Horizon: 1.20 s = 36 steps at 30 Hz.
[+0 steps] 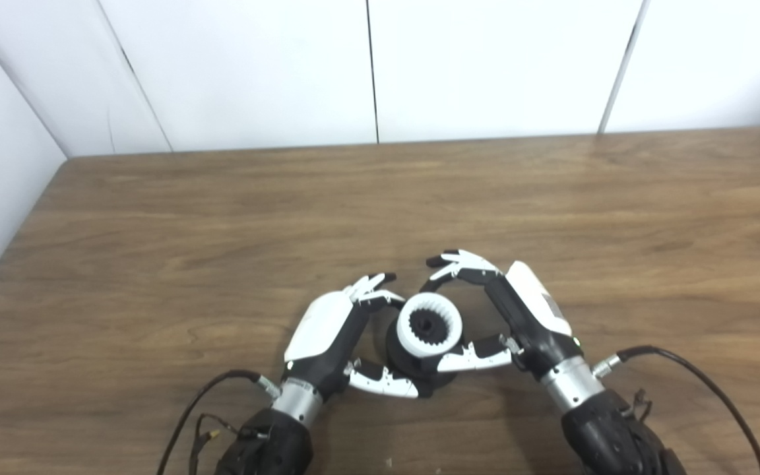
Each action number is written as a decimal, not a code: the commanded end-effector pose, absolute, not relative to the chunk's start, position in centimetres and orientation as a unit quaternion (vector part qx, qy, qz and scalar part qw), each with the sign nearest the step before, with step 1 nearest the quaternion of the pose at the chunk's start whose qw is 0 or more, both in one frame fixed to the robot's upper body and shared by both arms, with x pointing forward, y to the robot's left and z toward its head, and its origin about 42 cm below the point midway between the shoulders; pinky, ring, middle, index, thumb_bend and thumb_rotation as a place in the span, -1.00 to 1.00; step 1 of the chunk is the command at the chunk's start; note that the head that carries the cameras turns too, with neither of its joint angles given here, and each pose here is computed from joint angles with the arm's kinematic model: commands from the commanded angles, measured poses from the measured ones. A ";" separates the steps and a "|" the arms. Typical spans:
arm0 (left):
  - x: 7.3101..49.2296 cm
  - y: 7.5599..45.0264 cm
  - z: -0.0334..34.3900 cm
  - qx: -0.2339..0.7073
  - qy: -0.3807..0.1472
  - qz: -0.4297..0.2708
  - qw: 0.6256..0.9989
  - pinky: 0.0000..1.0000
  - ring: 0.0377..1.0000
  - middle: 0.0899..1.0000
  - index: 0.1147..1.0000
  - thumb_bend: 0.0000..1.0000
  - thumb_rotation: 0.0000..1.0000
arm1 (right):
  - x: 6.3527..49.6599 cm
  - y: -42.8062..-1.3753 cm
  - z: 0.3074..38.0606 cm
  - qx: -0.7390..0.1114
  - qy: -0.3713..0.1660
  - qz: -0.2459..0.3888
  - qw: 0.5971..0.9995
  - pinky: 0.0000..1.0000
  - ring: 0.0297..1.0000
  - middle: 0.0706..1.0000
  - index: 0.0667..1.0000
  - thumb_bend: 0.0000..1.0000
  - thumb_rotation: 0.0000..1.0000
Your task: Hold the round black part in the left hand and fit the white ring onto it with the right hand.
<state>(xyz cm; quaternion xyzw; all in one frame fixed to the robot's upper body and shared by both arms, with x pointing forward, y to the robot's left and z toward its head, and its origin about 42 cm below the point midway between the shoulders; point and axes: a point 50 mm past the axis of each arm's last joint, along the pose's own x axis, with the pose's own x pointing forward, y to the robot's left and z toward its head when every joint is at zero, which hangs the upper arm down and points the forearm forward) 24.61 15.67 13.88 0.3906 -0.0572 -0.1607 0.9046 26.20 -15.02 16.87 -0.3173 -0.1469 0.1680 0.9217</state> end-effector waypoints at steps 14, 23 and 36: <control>24.9 15.6 14.9 0.398 -0.076 -0.159 0.900 0.93 0.94 0.87 0.07 0.77 -0.43 | 26.9 -14.9 17.2 -0.320 -0.153 0.156 0.922 0.57 0.74 0.55 -0.11 0.04 -0.72; 24.9 15.7 14.8 0.398 -0.076 -0.158 0.900 0.93 0.93 0.87 0.07 0.77 -0.42 | 27.0 -15.7 17.2 -0.350 -0.127 0.165 0.913 0.49 0.69 0.59 -0.08 0.03 -0.68; 24.9 15.8 14.9 0.398 -0.076 -0.159 0.900 0.91 0.93 0.87 0.07 0.77 -0.43 | 26.9 -17.0 18.2 -0.385 -0.079 0.237 0.888 0.63 0.92 0.97 0.98 0.99 0.16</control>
